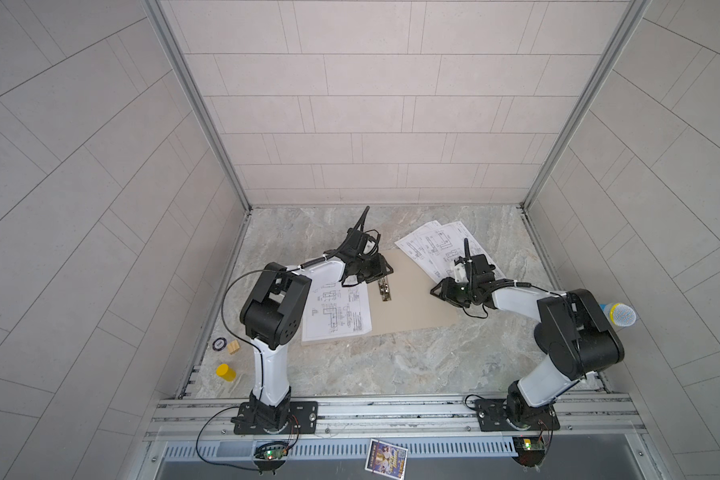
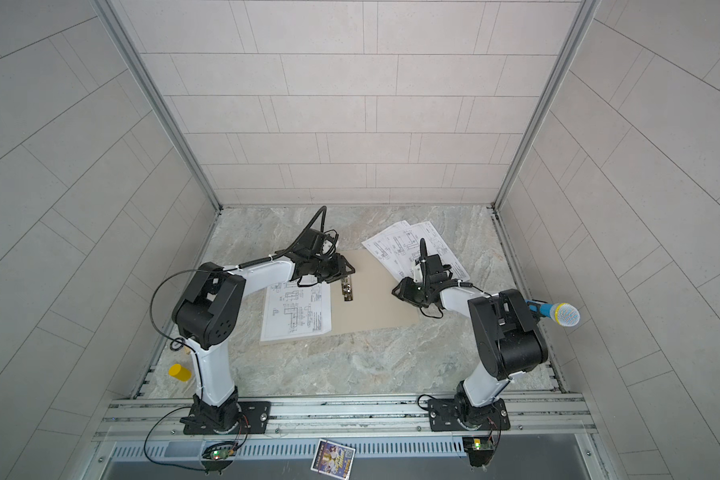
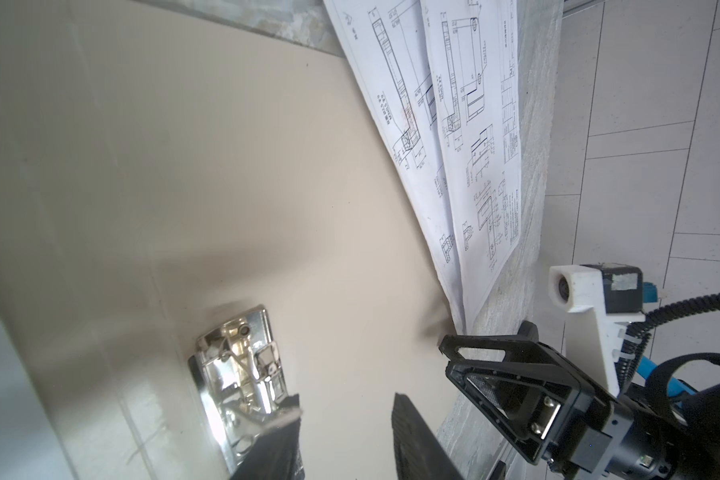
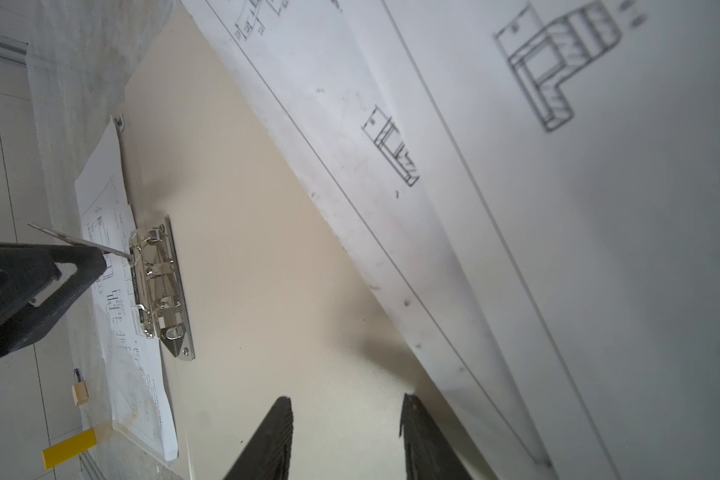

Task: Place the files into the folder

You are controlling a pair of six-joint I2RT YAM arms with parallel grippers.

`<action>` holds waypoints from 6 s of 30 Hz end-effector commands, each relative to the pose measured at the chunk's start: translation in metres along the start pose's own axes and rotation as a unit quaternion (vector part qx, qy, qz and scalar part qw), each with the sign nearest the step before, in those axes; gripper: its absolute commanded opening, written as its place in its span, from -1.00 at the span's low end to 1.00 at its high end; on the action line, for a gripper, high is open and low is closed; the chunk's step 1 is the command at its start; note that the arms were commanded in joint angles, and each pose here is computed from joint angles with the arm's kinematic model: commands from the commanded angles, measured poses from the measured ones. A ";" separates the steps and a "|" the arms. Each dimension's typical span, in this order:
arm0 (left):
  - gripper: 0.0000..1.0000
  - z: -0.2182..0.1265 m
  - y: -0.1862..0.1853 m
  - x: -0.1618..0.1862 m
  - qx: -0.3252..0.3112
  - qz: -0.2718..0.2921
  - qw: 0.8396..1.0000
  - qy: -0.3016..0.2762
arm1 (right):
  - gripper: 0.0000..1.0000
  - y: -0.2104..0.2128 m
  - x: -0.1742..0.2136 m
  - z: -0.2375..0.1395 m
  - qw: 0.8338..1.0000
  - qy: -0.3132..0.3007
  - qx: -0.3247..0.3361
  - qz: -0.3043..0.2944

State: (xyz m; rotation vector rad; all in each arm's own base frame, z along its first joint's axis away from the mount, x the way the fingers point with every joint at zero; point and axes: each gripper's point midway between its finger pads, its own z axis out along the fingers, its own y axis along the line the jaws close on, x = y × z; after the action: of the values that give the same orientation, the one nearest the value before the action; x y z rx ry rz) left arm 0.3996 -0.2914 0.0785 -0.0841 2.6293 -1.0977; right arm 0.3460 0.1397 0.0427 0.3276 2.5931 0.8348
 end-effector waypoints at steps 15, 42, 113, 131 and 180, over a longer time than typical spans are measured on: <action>-0.08 -0.024 -0.076 0.011 0.031 0.026 0.999 -0.031 | -0.01 -0.003 -0.064 -0.058 0.995 -0.103 0.011 -0.012; -0.06 0.133 -0.115 0.010 0.022 0.018 1.000 0.013 | 0.56 -0.142 -0.138 -0.097 0.968 -0.171 0.171 0.064; -1.00 0.086 -0.152 -0.025 0.118 -0.013 0.992 -0.041 | 0.55 -0.120 -0.143 -0.100 0.980 -0.148 0.103 0.088; -1.00 0.016 -0.030 0.007 -0.004 -0.004 1.000 -0.009 | 0.61 -0.142 -0.167 -0.074 0.981 -0.112 0.149 0.059; -1.00 0.013 0.011 0.018 -0.067 0.024 0.997 0.029 | 0.19 -0.107 -0.139 -0.042 0.987 -0.071 0.002 0.147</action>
State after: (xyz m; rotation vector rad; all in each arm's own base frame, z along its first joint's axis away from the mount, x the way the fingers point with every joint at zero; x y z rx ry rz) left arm 0.3864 -0.2981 0.0625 -0.0177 2.7318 -0.9265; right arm 0.4438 -0.0184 0.0437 0.7491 2.4655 0.8391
